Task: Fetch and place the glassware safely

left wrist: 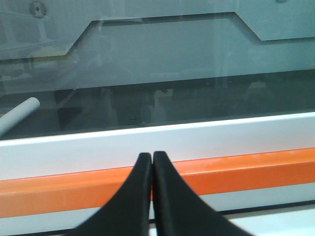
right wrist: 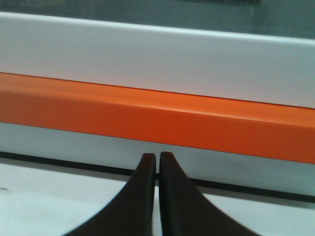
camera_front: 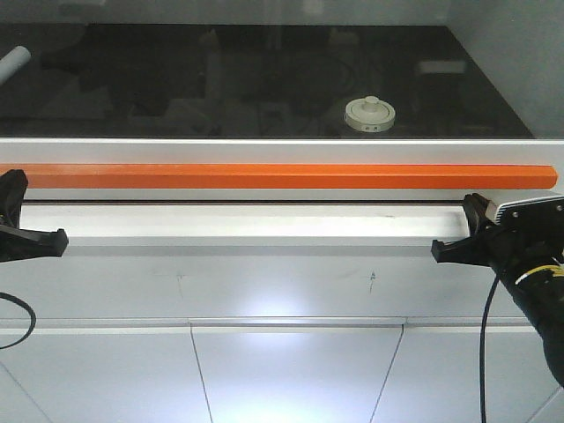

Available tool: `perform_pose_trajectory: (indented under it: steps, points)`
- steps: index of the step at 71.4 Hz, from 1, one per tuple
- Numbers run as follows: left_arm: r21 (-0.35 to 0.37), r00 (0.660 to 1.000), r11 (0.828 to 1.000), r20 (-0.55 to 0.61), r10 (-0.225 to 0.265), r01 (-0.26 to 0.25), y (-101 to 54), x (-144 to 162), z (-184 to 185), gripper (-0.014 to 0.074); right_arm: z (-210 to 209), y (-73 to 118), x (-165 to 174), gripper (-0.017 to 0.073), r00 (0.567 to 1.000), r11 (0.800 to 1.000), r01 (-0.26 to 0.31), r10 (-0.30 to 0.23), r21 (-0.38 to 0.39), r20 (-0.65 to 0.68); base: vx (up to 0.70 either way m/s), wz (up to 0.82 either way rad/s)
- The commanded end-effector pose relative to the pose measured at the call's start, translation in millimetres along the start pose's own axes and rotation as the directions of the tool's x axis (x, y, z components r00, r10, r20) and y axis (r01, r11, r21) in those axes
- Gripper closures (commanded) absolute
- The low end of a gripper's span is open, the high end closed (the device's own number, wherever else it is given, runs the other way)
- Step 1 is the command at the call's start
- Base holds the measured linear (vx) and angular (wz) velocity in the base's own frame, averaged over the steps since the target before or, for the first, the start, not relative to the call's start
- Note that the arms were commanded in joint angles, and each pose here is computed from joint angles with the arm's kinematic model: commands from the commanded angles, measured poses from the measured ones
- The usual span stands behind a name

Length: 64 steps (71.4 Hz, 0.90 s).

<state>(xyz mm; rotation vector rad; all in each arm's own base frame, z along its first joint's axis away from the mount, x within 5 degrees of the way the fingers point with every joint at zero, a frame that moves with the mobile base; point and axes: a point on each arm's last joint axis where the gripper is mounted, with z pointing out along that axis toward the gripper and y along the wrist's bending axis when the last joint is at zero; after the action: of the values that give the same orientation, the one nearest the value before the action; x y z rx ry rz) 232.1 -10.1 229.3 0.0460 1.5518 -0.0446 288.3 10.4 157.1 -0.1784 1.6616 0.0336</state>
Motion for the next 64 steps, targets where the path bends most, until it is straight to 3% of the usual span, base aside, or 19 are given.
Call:
perform_pose_trajectory:
  steps: [1,22,33,46,64]
  points:
    - [0.005,0.992,1.000,0.122,-0.008,0.007,-1.0,-18,2,0.0601,7,-1.7,-19,0.0560,0.992,1.000,0.015,-0.015,0.005,0.128,0.00,0.00]
    - [0.005,0.993,1.000,0.114,-0.007,0.006,-0.9,-17,2,0.0601,25,-4.3,-21,0.0560,0.988,1.000,0.018,-0.019,0.008,0.151,0.00,0.00]
    - [0.001,0.998,1.000,0.064,0.027,-0.027,-0.9,-12,3,0.0601,30,-5.6,-27,0.0560,0.985,1.000,0.021,-0.023,0.011,0.173,0.00,0.00]
    - [0.009,0.999,0.999,-0.012,0.033,-0.033,-1.2,6,10,0.0601,30,-5.6,-27,0.0560,0.985,1.000,0.021,-0.023,0.011,0.172,0.00,0.00]
    - [0.011,1.000,1.000,0.004,0.027,-0.027,-1.1,33,30,0.0601,30,-5.6,-27,0.0560,0.985,1.000,0.021,-0.023,0.011,0.172,0.00,0.00]
